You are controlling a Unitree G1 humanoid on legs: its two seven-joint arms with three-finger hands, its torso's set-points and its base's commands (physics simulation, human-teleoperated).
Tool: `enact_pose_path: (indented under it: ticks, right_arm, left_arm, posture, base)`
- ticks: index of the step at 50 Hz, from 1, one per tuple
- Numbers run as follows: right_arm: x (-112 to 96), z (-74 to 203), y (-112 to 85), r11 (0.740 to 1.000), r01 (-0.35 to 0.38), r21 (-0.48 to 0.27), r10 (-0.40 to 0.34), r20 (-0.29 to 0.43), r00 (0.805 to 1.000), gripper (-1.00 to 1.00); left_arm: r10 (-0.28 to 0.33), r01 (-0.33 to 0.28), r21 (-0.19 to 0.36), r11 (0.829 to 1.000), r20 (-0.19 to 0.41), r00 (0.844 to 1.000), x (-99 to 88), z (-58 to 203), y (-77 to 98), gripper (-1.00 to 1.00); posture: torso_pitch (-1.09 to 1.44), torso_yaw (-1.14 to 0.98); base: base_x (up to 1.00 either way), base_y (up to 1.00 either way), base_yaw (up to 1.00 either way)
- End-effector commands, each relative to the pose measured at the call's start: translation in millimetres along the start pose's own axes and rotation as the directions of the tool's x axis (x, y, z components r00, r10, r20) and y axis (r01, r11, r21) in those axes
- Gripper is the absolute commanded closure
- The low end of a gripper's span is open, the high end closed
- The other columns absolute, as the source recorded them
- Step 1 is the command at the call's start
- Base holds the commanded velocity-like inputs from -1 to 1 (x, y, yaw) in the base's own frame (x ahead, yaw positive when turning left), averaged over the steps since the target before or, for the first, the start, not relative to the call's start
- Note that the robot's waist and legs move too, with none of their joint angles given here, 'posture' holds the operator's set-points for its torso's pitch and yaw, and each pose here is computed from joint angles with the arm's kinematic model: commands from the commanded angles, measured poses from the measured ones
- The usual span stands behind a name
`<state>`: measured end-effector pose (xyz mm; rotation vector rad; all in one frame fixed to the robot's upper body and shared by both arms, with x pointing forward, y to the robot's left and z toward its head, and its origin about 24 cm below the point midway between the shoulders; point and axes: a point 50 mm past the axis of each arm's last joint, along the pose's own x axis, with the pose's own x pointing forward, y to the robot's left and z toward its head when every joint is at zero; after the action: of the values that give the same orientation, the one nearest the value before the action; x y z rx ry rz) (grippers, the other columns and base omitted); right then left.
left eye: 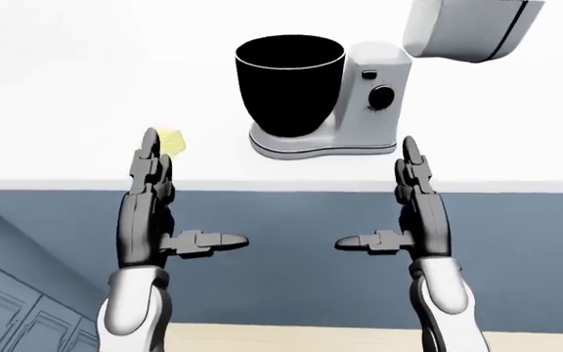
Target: Place the cheese in the stand mixer bowl.
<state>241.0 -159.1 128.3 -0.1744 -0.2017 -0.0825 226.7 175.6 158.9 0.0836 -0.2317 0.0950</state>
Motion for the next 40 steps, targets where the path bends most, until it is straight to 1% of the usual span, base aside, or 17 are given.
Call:
enact_pose_path:
  ticks: [1, 35, 40]
  right_arm:
    - [0.6, 12.9, 1.2, 1.0, -0.003, 0.009, 0.002, 0.074, 0.997, -1.0]
    - [-2.1, 13.9, 1.2, 1.0, 0.0, 0.013, -0.001, 0.079, 0.997, -1.0]
    - [-3.8, 12.2, 0.1, 1.0, 0.008, 0.022, -0.01, 0.084, 0.996, -1.0]
  left_arm:
    - [0.012, -0.012, 0.009, 1.0, 0.059, 0.998, -0.3, 10.2, 2.4, -1.0]
    - [0.007, -0.007, 0.011, 1.0, 0.066, 0.998, -0.7, 14.4, 2.0, -1.0]
    - [0.007, -0.007, 0.011, 1.0, 0.066, 0.998, -1.3, 13.8, 1.9, -1.0]
  posture:
    - [0.0, 0.0]
    - [0.0, 0.0]
    - [0.0, 0.0]
  base:
    - [0.12, 0.0, 0.0]
    - [0.11, 0.0, 0.0]
    - [0.03, 0.0, 0.0]
